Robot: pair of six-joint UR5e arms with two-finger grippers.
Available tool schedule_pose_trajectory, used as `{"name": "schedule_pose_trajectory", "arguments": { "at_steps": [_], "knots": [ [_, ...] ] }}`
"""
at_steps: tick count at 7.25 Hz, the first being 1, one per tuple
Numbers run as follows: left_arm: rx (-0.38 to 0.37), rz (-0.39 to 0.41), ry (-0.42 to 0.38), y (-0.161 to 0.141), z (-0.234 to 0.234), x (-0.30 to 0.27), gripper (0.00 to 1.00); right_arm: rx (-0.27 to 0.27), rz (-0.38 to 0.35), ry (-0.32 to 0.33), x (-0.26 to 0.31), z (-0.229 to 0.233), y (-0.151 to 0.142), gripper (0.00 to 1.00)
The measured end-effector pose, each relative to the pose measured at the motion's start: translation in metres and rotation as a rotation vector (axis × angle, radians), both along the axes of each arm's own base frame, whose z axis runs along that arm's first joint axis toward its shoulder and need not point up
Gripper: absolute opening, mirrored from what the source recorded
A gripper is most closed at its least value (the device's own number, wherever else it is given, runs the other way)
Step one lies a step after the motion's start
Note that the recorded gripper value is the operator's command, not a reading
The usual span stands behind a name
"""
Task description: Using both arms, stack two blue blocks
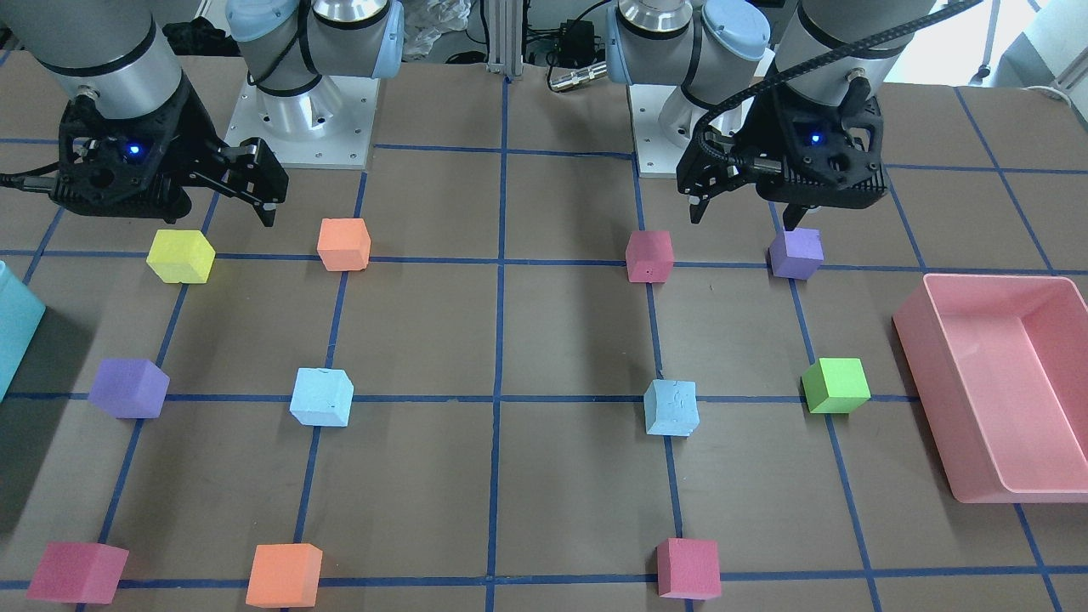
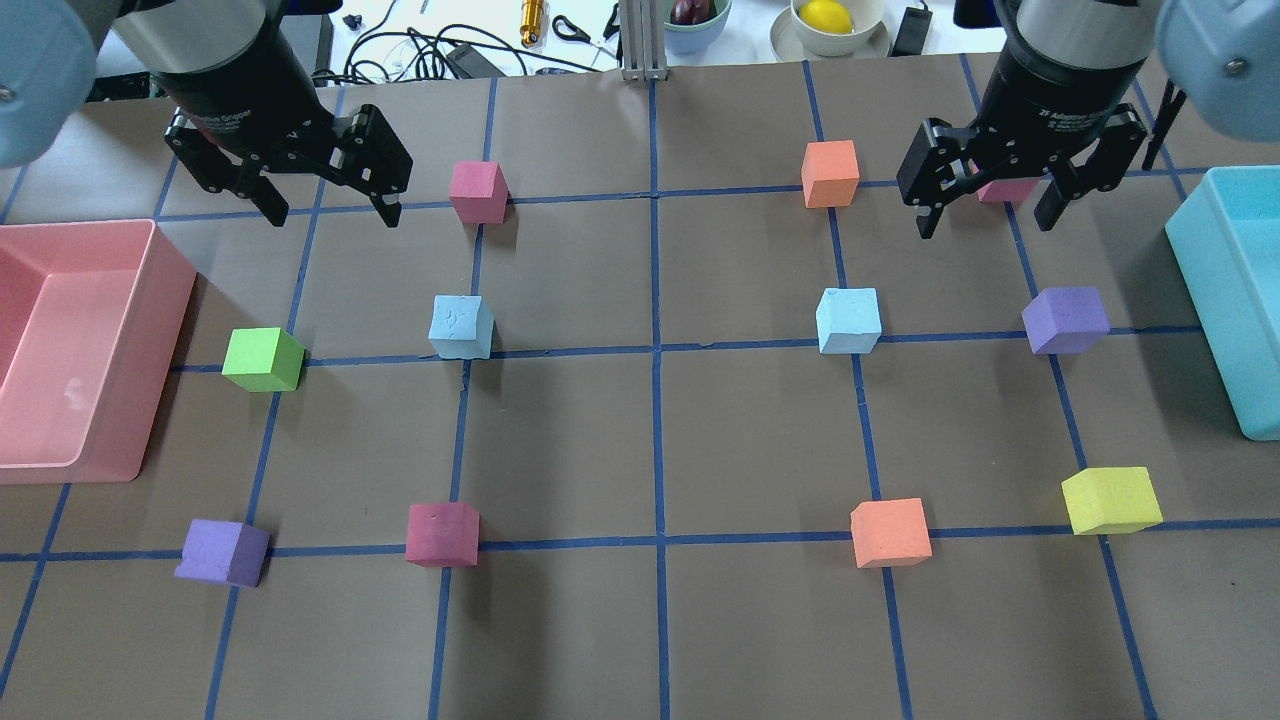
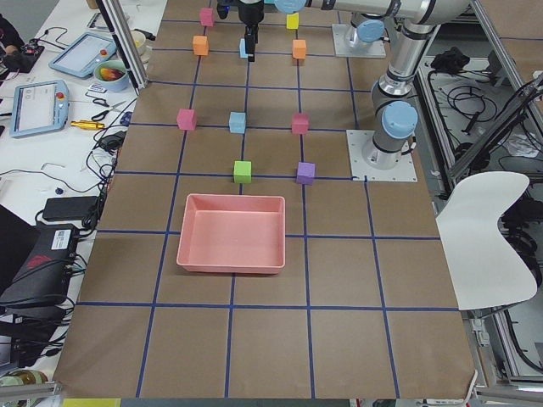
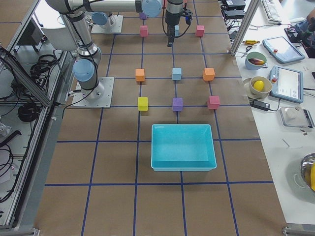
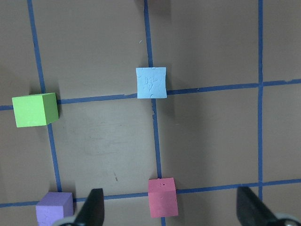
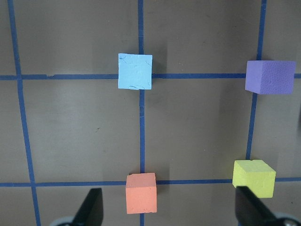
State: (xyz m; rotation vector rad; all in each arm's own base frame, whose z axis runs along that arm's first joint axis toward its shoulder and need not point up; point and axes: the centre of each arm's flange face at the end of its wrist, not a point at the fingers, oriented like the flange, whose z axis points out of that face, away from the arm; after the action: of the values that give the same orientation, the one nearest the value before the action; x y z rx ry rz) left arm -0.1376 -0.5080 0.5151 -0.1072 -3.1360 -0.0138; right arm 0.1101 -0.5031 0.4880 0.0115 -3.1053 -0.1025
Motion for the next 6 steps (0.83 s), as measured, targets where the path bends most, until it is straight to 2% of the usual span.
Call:
{"name": "schedule_pose_trajectory", "arguments": {
  "at_steps": [4, 6],
  "knots": [
    [0.0, 0.0, -0.001, 0.0, -0.0001, 0.0, 1.0, -0.002, 0.001, 0.0, 0.0003, 0.0005, -0.0001, 1.0],
    [0.001, 0.0, -0.001, 0.0, -0.0004, 0.0, 1.0, 0.014, 0.011, 0.009, -0.0013, -0.0053, -0.0006, 1.0]
  ]
}}
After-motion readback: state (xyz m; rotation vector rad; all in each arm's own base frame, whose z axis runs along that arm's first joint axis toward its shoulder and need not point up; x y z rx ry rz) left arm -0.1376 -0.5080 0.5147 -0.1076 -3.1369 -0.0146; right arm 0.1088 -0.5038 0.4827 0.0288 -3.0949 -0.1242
